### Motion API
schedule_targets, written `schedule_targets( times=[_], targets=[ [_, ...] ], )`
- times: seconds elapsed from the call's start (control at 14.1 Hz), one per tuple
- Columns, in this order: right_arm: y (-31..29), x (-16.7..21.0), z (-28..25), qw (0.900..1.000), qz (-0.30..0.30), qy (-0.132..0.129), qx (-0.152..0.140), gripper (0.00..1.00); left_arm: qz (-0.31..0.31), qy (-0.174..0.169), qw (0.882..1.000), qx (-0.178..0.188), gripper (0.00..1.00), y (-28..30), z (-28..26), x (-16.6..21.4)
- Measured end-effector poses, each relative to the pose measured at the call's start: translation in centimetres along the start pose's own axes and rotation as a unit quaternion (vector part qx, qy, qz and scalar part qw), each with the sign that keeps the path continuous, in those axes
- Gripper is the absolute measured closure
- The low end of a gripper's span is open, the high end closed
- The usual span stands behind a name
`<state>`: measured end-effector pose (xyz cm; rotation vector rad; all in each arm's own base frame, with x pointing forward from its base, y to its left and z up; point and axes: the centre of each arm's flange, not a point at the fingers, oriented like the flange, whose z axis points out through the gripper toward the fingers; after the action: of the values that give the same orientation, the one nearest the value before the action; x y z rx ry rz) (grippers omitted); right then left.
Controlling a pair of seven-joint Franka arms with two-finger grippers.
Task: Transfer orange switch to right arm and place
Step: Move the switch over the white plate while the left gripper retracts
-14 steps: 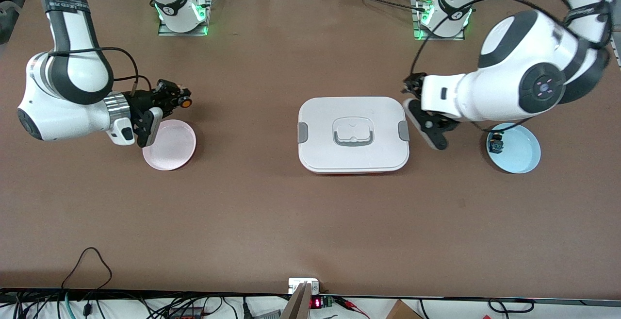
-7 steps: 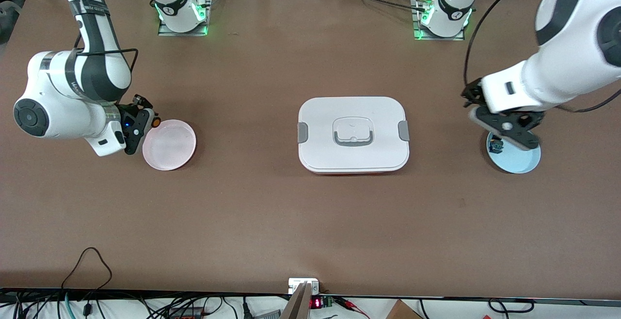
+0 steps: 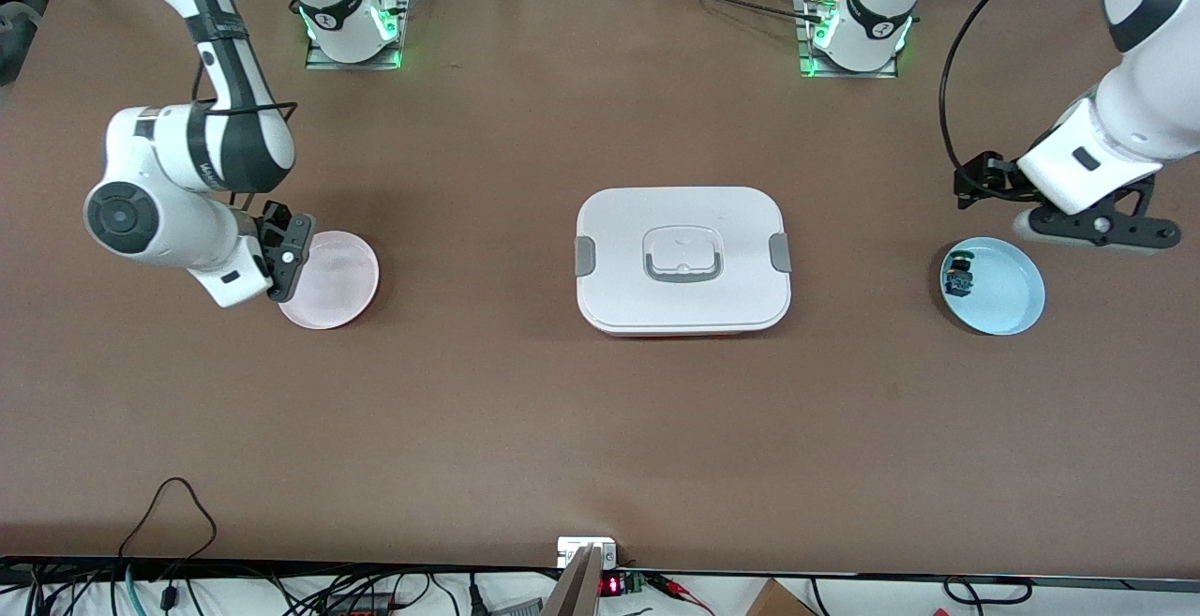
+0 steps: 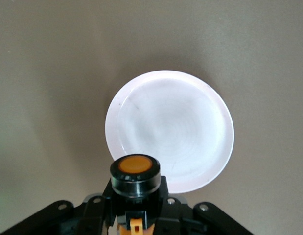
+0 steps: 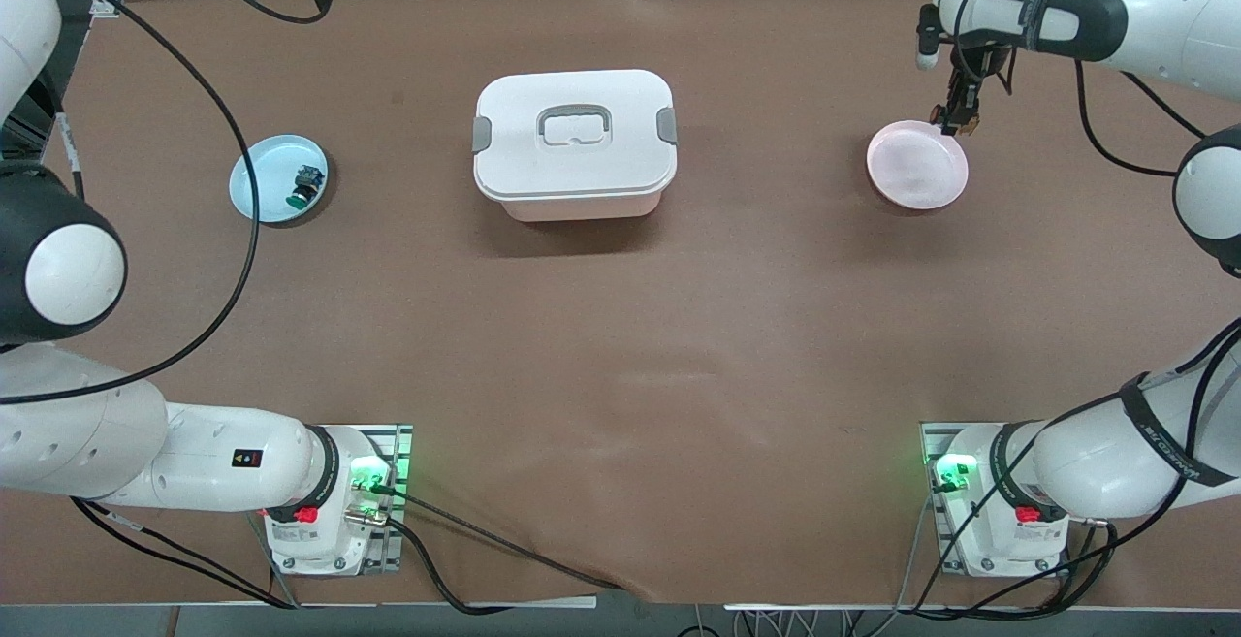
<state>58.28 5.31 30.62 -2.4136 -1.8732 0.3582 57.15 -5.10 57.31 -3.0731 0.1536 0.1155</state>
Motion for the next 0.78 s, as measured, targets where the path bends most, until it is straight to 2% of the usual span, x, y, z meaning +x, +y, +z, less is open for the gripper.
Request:
schedule_targets(
  times=[0.14,0.35,0.78],
  targets=[
    [-0.1,0.3,1.3,0.999,-0.033,0.003,-0.019,0.66,-0.026,0.006,0.999,-0.019,0.00,-0.5,-0.5,-1.2],
    [-0.2,0.3,3.4,0.995,-0.088,0.010,-0.044,0.66,-0.045,0.014,0.999,-0.024,0.00,-1.8,-1.0,-2.1],
    [-1.1,1.4,6.5,0.988,-0.142,0.008,-0.063,0.66,-0.054,0.023,0.998,-0.025,0.00,-2.3,-1.3,-2.0]
  ],
)
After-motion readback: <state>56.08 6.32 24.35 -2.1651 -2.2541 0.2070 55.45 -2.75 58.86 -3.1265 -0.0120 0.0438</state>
